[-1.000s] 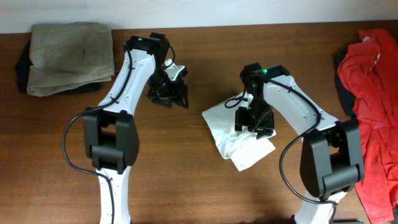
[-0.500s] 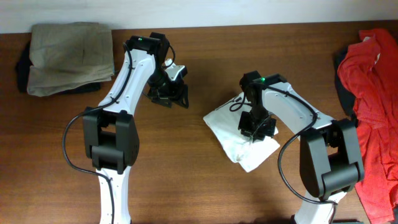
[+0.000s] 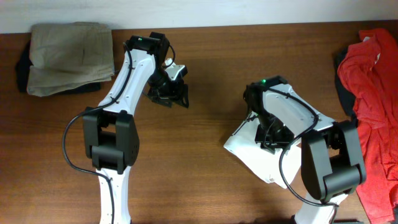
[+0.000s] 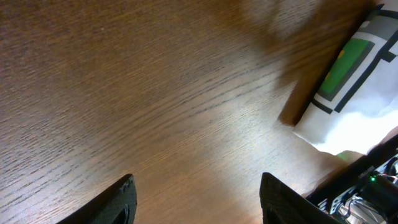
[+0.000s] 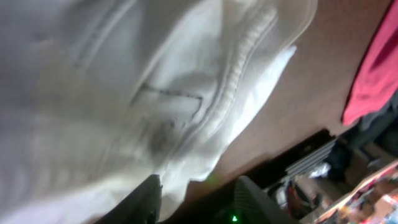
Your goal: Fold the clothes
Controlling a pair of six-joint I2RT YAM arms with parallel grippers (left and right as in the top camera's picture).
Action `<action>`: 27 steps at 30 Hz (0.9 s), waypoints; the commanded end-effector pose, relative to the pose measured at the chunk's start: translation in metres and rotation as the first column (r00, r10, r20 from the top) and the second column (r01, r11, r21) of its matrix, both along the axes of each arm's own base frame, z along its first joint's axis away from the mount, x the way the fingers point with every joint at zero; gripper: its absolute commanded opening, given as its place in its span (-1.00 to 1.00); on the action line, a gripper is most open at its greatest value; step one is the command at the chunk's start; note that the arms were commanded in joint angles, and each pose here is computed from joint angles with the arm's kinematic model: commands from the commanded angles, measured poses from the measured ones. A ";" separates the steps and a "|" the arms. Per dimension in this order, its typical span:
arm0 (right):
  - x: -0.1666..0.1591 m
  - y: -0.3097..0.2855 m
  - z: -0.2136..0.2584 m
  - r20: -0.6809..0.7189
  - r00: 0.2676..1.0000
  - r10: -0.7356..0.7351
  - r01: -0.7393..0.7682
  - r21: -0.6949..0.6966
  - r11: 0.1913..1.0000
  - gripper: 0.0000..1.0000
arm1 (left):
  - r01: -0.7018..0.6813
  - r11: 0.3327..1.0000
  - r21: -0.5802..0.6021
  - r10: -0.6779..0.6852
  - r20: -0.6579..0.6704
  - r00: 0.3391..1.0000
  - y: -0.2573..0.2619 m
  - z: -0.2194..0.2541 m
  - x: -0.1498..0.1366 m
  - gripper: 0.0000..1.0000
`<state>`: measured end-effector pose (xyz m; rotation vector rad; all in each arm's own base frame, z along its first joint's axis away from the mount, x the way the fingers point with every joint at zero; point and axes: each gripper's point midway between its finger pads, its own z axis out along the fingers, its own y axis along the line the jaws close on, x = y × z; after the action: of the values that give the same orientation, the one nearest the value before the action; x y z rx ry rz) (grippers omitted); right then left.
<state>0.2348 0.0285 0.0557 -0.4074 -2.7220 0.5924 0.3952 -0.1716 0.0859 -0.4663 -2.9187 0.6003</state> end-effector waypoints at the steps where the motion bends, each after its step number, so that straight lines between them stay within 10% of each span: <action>1: -0.012 -0.018 -0.001 -0.012 1.000 -0.027 0.026 -0.069 0.997 0.04 | 0.016 1.000 0.000 -0.016 0.020 1.000 0.001 0.005 0.000 0.38; 9: 0.034 -0.080 0.089 0.328 0.923 -0.200 0.183 0.083 0.980 0.20 | 0.070 0.990 -0.122 -0.060 0.090 0.994 -0.039 0.012 0.007 0.66; 13: 0.052 -0.099 0.110 0.434 0.866 -0.250 0.126 0.295 0.947 0.97 | 0.215 0.921 -0.324 -0.159 0.192 0.968 -0.104 0.022 0.003 0.98; 27: 0.049 -0.118 0.112 0.441 0.830 -0.343 0.114 0.467 0.877 0.97 | 0.327 0.724 -0.608 -0.386 0.035 0.922 -0.185 -0.034 -0.121 0.98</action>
<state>0.2810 -0.0893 0.1623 -0.8811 -3.0814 -0.2045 0.2976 -0.3420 0.0501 -0.9803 -2.4713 1.3716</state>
